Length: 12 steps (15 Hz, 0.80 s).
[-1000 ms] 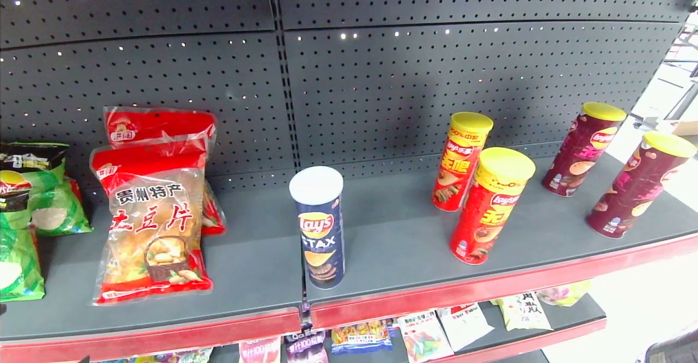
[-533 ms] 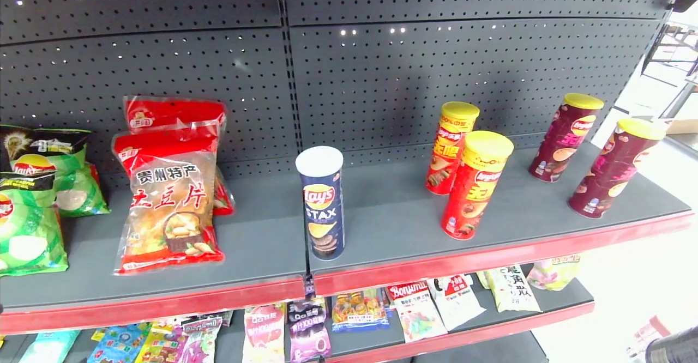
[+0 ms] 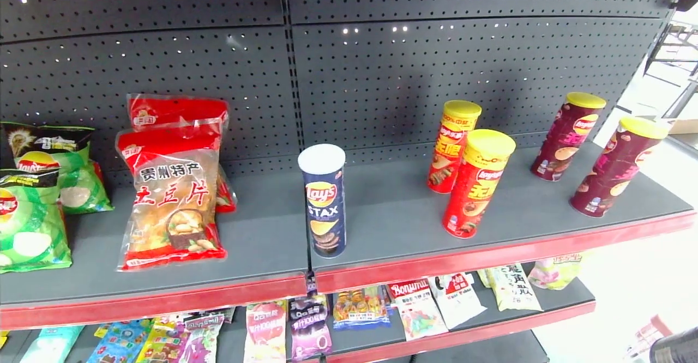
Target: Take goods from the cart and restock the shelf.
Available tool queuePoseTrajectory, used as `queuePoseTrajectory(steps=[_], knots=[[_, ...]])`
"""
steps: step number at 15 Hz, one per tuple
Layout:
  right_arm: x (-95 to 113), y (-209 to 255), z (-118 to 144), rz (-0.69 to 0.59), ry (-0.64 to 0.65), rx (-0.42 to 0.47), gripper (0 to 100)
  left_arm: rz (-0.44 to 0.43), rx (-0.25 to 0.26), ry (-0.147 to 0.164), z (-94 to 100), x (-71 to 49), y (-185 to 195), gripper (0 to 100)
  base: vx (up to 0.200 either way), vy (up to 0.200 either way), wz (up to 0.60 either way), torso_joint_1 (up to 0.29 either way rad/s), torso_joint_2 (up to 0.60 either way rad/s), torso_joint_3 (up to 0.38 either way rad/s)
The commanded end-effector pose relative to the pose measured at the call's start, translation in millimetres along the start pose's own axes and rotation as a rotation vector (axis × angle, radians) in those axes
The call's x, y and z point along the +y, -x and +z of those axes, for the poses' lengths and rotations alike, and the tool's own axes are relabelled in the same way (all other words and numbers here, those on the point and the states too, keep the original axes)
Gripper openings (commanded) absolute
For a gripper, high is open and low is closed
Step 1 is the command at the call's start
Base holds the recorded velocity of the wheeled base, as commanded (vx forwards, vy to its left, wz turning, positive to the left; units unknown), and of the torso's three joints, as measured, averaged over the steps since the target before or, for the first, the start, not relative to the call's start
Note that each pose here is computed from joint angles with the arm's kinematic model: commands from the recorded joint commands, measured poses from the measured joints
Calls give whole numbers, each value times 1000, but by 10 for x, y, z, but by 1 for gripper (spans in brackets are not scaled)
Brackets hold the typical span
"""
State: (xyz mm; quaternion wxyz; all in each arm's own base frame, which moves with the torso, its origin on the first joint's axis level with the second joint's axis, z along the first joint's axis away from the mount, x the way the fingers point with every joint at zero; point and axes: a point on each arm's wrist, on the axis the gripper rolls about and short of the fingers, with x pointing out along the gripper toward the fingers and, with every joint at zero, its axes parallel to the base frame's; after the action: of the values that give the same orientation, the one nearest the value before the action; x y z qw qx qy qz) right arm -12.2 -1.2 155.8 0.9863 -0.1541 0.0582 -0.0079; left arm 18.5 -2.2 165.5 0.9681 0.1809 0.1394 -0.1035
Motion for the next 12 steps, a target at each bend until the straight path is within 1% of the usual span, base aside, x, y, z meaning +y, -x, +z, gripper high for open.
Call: queuePoseTrajectory(steps=[1,5,8,10,11,12], knots=[[1,-1,-4,0,0,1,0,3,-12,-1,-6,4,19,100,0,0,600,-7,2,2],[6,18,-24,-4,0,-6,0,5,-19,-6,-10,6,31,100,0,0,600,6,10,2],[5,33,-17,-2,-1,-20,0,8,-35,0,-25,10,60,100,0,0,0,0,0,0],[-6,25,45,33,-2,-36,0,14,-64,8,-64,13,110,100,0,0,0,0,0,0],[-14,-27,103,70,-3,-28,0,17,-83,33,-79,17,141,100,0,0,0,0,0,0],[-26,-67,164,89,-6,-38,0,15,-90,118,-79,20,149,100,0,0,0,0,0,0]])
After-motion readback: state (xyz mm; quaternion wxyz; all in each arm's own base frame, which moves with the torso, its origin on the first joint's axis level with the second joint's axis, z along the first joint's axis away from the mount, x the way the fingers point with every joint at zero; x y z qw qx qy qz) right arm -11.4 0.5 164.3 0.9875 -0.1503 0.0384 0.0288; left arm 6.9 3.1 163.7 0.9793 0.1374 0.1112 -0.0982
